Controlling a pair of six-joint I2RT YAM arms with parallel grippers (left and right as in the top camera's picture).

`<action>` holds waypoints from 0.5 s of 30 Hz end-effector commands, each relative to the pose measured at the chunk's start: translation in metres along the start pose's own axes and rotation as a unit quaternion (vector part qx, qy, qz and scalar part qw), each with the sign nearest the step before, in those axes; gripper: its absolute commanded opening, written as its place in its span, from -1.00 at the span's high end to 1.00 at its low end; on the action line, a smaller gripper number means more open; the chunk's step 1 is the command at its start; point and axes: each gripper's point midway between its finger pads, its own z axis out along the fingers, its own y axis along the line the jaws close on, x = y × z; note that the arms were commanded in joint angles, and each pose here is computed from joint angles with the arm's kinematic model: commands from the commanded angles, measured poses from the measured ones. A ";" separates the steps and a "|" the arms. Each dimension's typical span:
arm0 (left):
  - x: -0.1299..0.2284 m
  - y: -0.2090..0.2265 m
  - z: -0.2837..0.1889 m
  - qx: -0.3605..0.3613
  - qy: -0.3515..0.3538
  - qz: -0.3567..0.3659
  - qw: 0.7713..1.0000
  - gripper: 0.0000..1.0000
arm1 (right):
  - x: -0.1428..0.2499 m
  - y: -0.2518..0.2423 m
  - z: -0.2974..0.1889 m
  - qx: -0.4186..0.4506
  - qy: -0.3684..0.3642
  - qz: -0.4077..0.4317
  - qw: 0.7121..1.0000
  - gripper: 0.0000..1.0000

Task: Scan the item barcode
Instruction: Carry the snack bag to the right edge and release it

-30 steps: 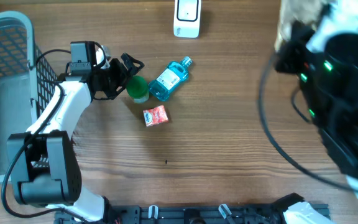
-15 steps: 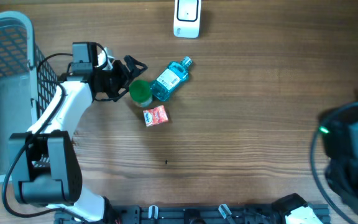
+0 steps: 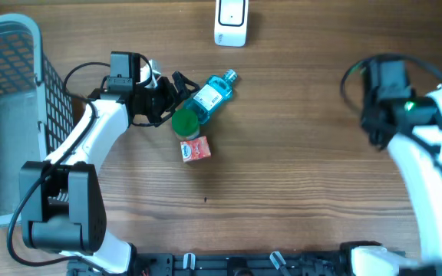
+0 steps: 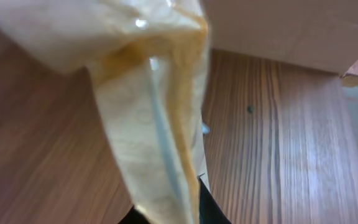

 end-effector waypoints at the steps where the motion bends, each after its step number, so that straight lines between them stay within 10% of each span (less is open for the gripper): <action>1: -0.001 -0.012 -0.005 0.015 -0.002 0.014 1.000 -1.00 | 0.006 -0.005 0.071 0.053 0.058 -0.072 0.994 0.91; 9: -0.001 -0.012 -0.005 0.015 -0.002 0.014 1.000 -1.00 | 0.056 -0.024 0.170 0.103 0.175 -0.076 0.976 0.91; 11: -0.001 -0.011 -0.005 0.014 -0.001 0.016 1.000 -1.00 | 0.064 -0.023 0.179 0.098 0.191 -0.087 0.973 -0.80; 15: -0.001 -0.013 -0.006 0.016 -0.003 0.034 0.999 -1.00 | 0.051 0.001 0.177 0.034 0.189 -0.119 0.974 -1.00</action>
